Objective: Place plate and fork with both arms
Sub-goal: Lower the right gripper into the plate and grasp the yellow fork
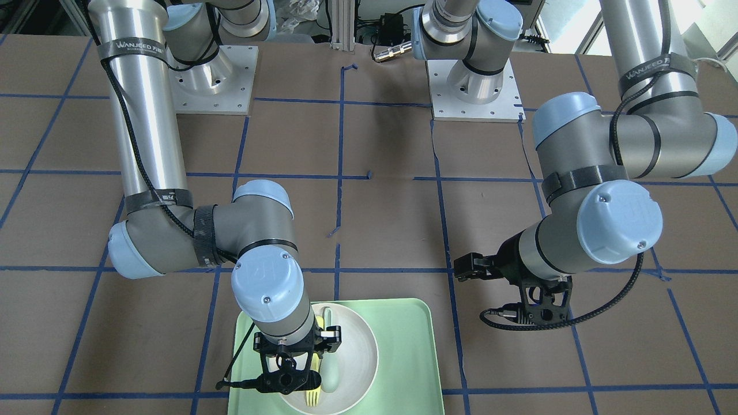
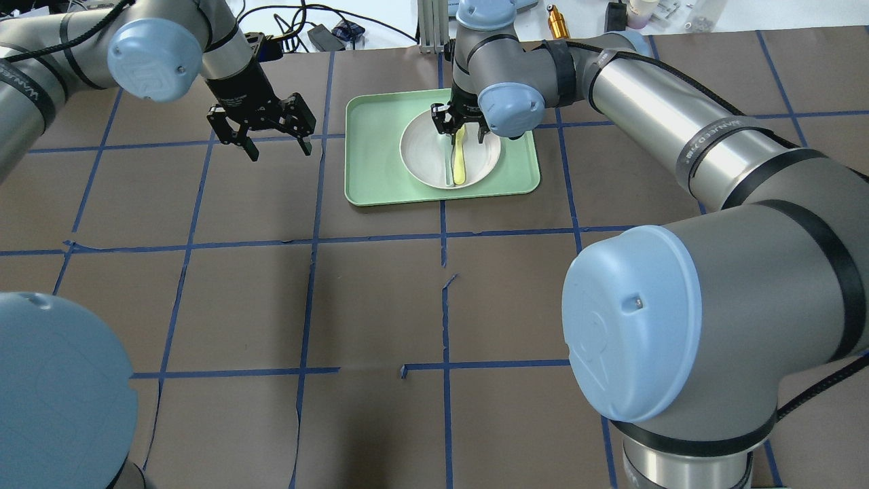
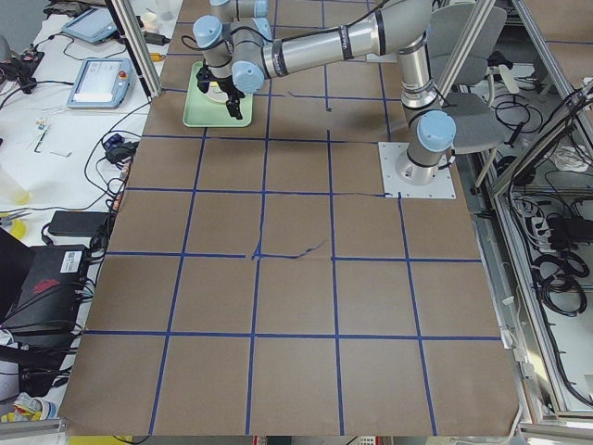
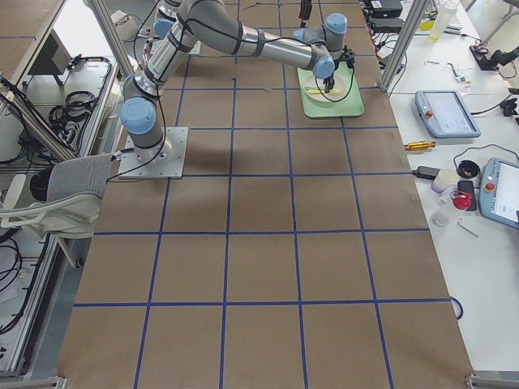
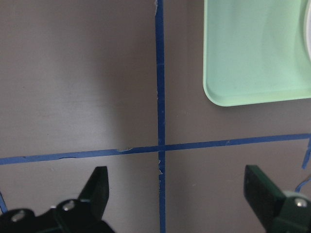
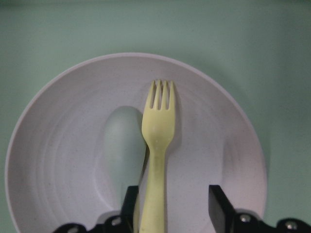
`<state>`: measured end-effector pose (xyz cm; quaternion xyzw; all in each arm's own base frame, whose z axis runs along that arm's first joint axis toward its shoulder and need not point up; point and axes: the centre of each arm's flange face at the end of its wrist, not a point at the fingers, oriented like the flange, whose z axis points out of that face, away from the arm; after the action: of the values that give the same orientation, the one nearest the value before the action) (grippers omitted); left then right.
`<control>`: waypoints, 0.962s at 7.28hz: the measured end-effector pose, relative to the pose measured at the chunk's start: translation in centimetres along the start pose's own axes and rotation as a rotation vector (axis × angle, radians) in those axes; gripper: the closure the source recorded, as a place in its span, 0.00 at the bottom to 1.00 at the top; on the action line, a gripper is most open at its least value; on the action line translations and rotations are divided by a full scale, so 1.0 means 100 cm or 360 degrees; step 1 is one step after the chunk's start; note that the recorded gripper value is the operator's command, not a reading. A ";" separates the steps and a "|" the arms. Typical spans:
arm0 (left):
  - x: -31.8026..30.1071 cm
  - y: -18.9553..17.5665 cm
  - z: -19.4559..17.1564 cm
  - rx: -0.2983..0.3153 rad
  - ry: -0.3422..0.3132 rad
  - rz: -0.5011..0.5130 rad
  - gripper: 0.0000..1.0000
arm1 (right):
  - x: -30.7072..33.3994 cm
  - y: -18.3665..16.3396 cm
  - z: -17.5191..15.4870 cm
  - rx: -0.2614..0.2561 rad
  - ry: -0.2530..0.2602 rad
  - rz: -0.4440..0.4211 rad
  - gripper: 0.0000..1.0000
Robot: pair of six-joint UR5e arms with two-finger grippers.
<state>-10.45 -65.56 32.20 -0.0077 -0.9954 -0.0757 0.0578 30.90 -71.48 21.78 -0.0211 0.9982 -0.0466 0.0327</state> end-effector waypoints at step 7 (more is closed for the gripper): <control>-0.003 0.002 0.015 0.0053 -0.0008 0.0000 0.00 | -0.001 0.004 0.027 -0.0065 0.0003 0.0064 0.43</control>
<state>-10.30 -65.18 30.72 -0.0068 -0.9967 -0.0592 0.0556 31.14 -71.34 19.08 -0.0016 0.9992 -0.0255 0.0322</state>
